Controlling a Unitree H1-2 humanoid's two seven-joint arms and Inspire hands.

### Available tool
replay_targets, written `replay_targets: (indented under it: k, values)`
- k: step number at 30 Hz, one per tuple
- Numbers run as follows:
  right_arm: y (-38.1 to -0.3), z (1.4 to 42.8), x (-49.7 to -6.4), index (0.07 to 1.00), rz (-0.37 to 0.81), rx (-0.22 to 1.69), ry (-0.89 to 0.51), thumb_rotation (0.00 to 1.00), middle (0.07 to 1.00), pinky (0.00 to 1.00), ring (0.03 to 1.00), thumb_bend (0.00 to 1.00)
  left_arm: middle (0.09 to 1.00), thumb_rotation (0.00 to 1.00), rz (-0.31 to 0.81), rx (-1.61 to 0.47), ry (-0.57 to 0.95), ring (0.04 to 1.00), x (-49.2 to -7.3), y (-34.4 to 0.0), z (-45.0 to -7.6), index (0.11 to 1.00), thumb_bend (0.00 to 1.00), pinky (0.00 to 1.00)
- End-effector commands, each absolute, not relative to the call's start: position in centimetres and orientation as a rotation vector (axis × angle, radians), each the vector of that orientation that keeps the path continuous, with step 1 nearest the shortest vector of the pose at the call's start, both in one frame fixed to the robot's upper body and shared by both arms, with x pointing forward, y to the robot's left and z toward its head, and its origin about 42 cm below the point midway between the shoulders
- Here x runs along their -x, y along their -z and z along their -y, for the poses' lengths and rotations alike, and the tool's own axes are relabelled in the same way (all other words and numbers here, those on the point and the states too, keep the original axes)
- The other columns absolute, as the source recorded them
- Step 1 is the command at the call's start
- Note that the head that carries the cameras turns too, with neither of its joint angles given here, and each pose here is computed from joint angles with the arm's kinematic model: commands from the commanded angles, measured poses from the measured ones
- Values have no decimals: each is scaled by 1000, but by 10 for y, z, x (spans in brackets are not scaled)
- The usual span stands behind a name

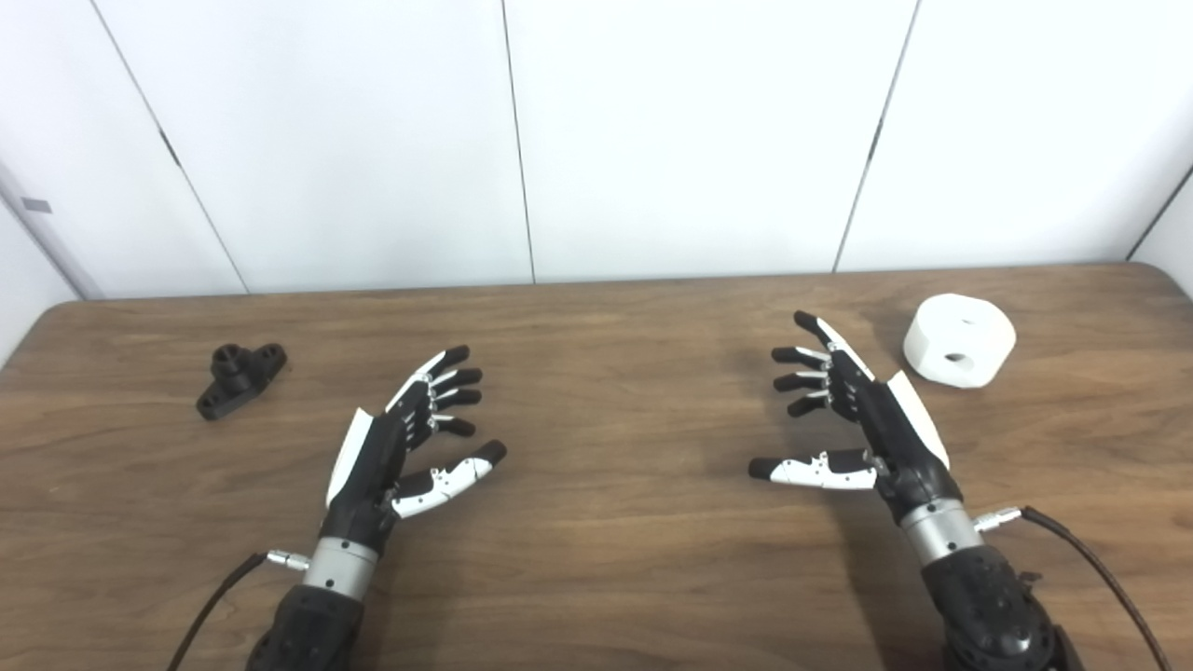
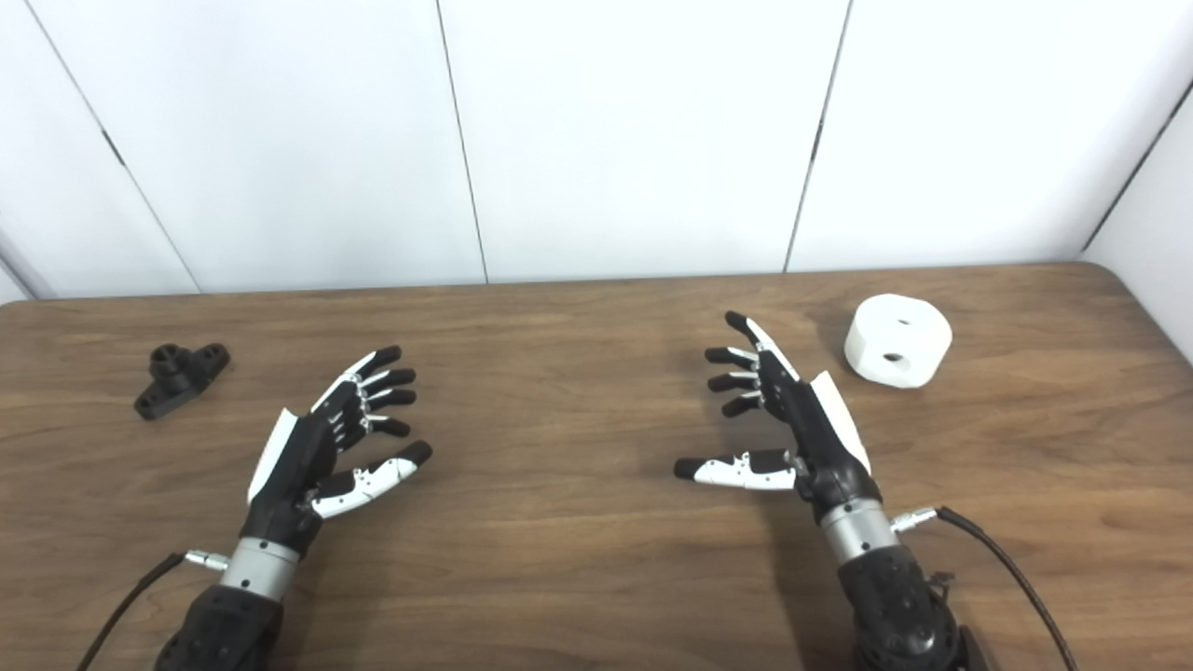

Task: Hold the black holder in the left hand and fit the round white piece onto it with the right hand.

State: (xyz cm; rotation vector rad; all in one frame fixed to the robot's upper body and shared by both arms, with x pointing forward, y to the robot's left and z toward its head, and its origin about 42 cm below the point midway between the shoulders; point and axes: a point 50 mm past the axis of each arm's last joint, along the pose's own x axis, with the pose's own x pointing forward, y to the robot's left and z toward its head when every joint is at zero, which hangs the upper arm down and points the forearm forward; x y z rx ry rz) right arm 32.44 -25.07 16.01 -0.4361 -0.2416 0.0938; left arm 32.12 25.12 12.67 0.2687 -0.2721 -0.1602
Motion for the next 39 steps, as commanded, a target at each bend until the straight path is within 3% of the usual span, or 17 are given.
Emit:
replay_targets:
  k: [1, 20, 28, 34, 39]
  values:
    - [-179, 248, -329, 929, 335, 436, -94, 51, 802, 593, 708, 758, 825, 126, 302, -264, 145, 784, -319, -130, -252, 897, 629, 639]
    - [-177, 262, -326, 942, 332, 435, -101, 27, 819, 594, 715, 719, 835, 102, 276, -244, 153, 783, -318, -123, -234, 907, 618, 633]
    - [-179, 267, -320, 954, 285, 413, -90, 0, 824, 640, 732, 708, 824, 203, 288, -265, 160, 781, -321, -116, -221, 891, 666, 647]
    - [-182, 265, -318, 954, 276, 385, -84, 0, 826, 637, 737, 697, 827, 118, 279, -270, 160, 799, -319, -114, -217, 884, 644, 656]
    - [-185, 263, -316, 957, 272, 382, -82, 0, 826, 630, 735, 690, 825, 138, 274, -272, 158, 804, -319, -115, -216, 877, 648, 664]
